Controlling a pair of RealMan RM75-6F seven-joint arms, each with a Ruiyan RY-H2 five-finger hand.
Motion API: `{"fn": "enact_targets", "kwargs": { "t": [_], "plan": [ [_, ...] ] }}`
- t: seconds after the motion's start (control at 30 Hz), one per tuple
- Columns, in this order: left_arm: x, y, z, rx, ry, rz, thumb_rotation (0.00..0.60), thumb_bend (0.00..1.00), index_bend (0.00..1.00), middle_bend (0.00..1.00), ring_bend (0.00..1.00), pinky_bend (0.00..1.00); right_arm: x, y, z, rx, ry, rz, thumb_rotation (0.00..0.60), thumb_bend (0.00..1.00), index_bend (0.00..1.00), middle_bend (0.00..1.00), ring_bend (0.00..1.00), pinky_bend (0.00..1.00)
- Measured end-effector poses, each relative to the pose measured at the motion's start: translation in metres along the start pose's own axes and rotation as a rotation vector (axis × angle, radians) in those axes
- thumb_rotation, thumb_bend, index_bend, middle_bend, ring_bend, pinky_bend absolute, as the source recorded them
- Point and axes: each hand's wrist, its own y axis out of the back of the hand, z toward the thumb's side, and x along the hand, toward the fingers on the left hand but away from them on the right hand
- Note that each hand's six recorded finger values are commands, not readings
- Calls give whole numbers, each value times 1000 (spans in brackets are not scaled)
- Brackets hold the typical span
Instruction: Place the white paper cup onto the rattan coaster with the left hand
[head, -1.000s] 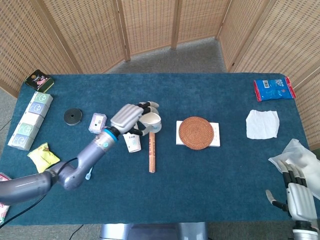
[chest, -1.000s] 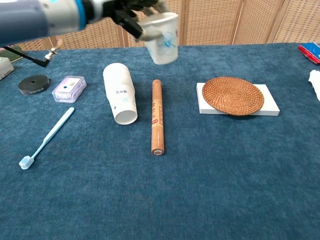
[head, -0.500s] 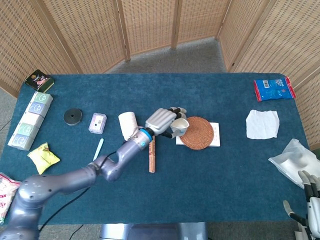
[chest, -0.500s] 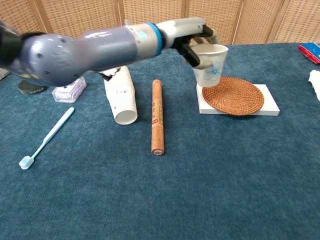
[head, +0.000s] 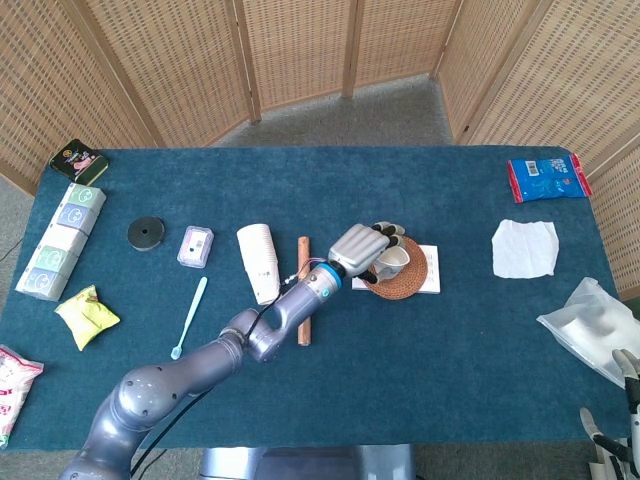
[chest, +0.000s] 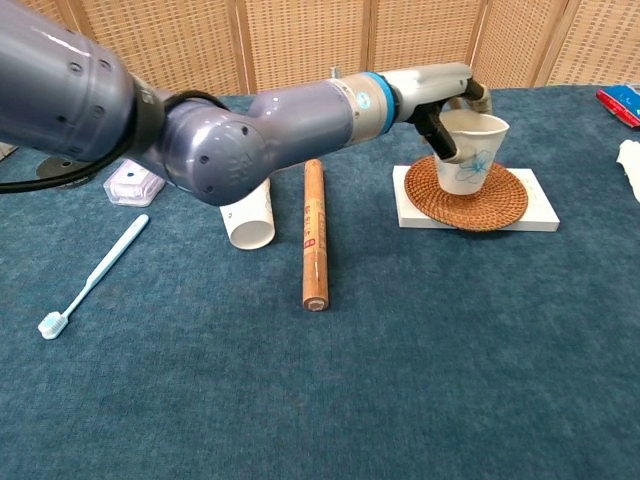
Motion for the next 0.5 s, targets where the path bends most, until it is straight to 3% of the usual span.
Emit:
{"fn": "enact_targets", "kwargs": {
  "t": [0.5],
  "plan": [
    [11,-11,8,66,-8,-6,535,486,296,163,134,362,4,2,-11,-27,-22,11,600,352,31,0,0,0]
  ]
}}
